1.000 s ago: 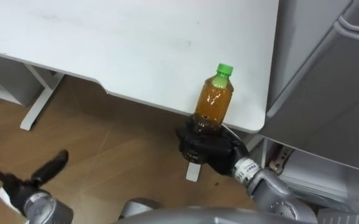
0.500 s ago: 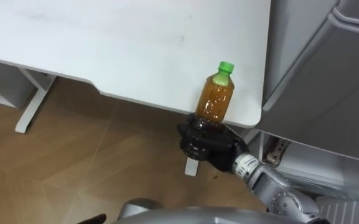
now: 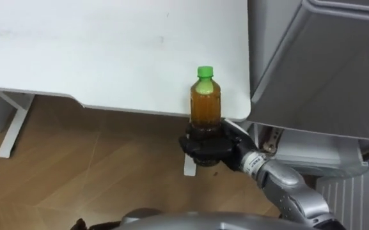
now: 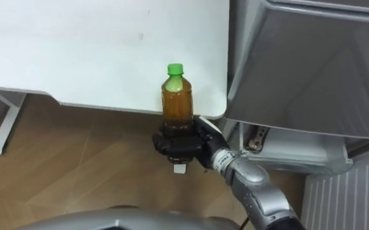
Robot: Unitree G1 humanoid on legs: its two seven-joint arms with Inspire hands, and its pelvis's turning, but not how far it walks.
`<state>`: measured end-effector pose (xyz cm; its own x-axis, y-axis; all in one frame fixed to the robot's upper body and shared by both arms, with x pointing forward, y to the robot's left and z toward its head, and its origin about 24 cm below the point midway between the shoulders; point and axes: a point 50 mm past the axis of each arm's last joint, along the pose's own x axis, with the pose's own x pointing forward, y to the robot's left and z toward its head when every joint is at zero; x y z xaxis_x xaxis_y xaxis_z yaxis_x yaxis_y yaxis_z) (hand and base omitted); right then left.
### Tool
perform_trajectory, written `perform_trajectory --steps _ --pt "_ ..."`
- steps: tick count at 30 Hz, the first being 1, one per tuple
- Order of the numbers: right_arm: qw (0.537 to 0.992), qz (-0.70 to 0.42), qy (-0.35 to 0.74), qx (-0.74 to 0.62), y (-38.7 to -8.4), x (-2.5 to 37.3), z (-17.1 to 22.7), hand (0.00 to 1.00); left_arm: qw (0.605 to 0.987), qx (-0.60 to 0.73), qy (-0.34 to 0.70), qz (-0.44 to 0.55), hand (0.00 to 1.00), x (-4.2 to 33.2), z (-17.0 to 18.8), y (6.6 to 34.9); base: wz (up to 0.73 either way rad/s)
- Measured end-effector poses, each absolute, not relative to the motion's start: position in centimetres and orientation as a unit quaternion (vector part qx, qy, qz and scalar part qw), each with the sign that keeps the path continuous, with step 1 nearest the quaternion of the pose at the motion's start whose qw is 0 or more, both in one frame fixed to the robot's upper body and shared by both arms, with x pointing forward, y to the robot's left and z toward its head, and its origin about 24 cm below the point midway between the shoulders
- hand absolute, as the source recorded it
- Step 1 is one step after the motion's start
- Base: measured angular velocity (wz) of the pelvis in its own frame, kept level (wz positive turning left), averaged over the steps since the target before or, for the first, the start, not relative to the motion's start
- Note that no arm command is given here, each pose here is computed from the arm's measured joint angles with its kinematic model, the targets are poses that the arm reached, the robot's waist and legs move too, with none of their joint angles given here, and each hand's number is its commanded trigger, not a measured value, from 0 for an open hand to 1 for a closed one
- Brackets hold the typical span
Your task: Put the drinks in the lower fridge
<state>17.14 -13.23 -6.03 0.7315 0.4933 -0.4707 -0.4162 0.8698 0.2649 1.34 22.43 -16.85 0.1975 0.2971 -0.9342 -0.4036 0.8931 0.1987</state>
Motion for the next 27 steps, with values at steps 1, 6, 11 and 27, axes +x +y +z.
perform_trajectory --steps 1,6,11,27 --pt "0.93 0.241 0.271 0.051 -13.3 17.2 -6.0 1.0 0.774 -0.047 0.591 0.223 0.0 1.4 -16.9 22.4 -0.11" --pt "0.943 0.207 0.261 -0.01 -13.7 17.1 -5.7 1.0 0.779 -0.054 0.587 0.215 0.0 1.7 -16.9 22.3 -0.09" --pt "0.954 0.162 0.25 -0.044 -13.7 17.0 -5.5 1.0 0.775 -0.053 0.591 0.218 0.0 1.5 -16.9 22.3 -0.03" --pt "0.941 -0.3 0.159 -0.01 -23.3 17.5 -3.1 1.0 0.757 -0.055 0.608 0.231 0.0 -0.1 -17.1 22.3 -0.07"
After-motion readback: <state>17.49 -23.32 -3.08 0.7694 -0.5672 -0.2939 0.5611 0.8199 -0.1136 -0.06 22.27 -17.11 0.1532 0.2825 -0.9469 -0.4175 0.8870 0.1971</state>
